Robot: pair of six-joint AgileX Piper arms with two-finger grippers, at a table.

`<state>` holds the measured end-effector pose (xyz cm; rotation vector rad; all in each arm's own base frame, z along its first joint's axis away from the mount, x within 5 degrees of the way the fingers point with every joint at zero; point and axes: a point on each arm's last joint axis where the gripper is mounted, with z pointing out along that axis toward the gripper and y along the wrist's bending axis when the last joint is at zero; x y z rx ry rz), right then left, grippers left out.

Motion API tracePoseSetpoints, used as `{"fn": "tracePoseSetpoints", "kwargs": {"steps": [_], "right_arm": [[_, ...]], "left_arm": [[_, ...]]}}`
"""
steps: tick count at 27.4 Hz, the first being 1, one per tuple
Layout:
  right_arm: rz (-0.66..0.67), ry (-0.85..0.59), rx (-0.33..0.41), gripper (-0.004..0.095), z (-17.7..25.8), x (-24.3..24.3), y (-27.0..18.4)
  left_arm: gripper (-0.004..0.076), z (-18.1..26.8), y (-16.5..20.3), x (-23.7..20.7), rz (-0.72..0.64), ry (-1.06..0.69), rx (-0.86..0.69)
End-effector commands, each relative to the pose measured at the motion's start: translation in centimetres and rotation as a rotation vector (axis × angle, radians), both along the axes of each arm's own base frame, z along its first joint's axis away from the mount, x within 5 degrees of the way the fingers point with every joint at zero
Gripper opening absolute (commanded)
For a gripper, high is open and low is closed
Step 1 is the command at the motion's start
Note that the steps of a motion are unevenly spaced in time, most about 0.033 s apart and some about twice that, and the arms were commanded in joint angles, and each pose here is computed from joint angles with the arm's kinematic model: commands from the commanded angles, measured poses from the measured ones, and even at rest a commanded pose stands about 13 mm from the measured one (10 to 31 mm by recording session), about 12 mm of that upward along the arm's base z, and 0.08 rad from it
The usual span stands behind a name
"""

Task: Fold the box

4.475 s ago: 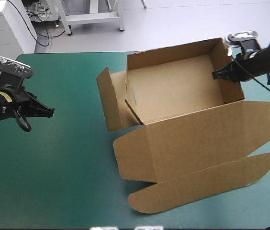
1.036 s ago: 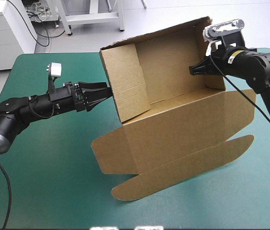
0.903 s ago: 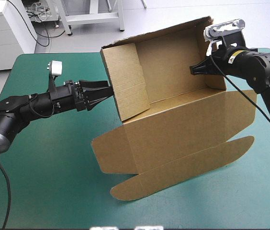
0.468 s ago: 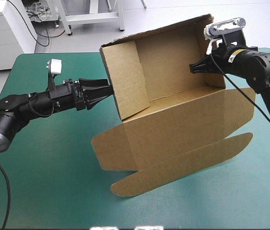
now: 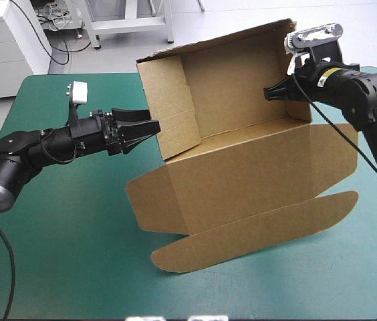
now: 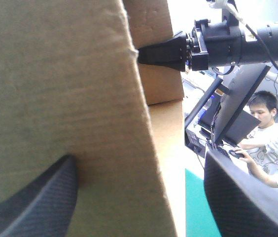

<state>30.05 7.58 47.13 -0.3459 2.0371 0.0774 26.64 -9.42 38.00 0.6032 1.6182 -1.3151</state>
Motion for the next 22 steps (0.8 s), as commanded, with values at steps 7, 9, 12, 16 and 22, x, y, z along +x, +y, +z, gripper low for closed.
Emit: {"fn": "tracePoseSetpoints", "kwargs": {"steps": [7,9,12,16,22], "right_arm": [[0.000,-0.120,0.107,-0.0016,2.2,-0.5,0.2],[-0.002,-0.117,0.116,-0.0016,2.1,-0.3,0.3],[-0.008,-0.122,0.127,-0.0016,2.1,-0.2,0.3],[-0.013,-0.127,0.133,-0.0016,2.2,-0.2,0.3],[-0.011,-0.140,0.159,-0.0016,2.4,-0.2,0.6]], "left_arm": [[0.0514,5.7,-1.3,-0.1,0.113,-0.032,-0.059],[0.0514,6.6,-2.5,0.3,0.232,-0.013,0.050],[0.0512,7.4,-3.5,0.4,0.347,-0.050,0.182],[0.0507,8.7,-4.5,-0.1,0.435,-0.059,0.285],[0.0459,9.7,-5.0,0.3,0.523,0.003,0.521]]}}
